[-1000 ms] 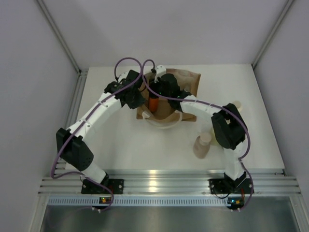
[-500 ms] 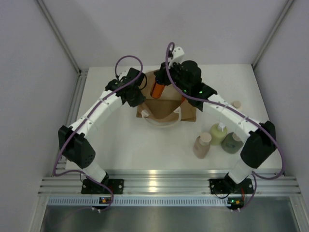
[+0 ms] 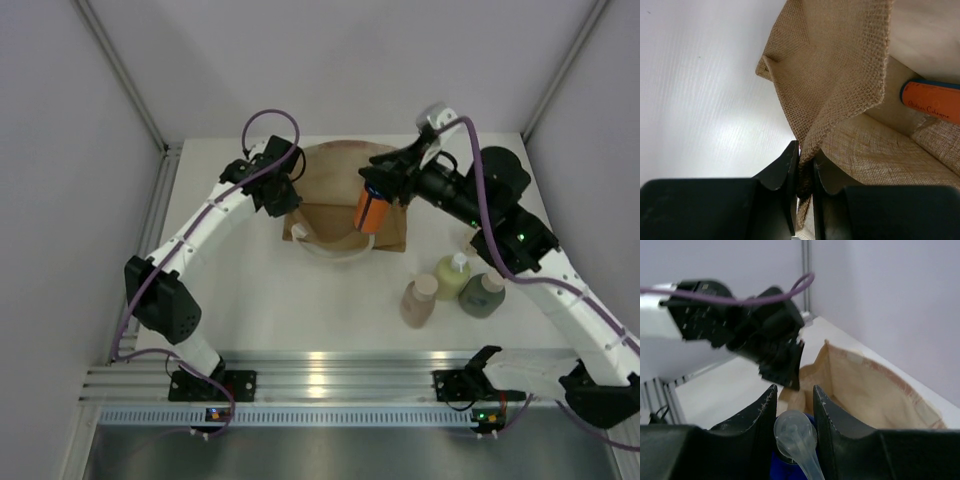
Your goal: Take the personal care products out of the canvas bag
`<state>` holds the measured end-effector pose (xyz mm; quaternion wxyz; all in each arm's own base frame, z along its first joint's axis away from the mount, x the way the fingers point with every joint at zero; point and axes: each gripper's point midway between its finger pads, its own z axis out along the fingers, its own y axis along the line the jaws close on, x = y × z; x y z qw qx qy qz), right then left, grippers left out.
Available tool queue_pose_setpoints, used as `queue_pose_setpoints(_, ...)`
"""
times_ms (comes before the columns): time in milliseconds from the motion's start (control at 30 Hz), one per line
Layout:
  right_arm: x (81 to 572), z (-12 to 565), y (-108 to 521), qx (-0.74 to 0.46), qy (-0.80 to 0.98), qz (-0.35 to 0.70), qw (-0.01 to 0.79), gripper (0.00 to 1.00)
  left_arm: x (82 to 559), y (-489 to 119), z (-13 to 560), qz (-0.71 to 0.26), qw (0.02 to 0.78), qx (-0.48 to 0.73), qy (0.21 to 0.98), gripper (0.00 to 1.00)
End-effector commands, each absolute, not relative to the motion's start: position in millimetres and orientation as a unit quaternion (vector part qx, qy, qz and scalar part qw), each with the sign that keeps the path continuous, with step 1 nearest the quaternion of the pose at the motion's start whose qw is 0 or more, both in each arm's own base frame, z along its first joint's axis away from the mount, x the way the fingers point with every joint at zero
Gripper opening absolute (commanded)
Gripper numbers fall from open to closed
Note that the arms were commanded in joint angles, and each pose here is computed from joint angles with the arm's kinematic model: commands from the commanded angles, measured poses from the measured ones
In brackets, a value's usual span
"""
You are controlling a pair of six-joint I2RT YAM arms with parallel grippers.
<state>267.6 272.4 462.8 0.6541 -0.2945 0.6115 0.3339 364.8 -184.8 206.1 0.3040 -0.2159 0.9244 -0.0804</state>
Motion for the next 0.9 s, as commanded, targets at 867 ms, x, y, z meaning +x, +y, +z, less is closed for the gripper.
queue_pose_setpoints(867,170.9,196.7,300.3,-0.308,0.688,0.307,0.581,0.08,359.6,-194.1,192.6,-0.078,0.262,-0.115,0.955,0.0)
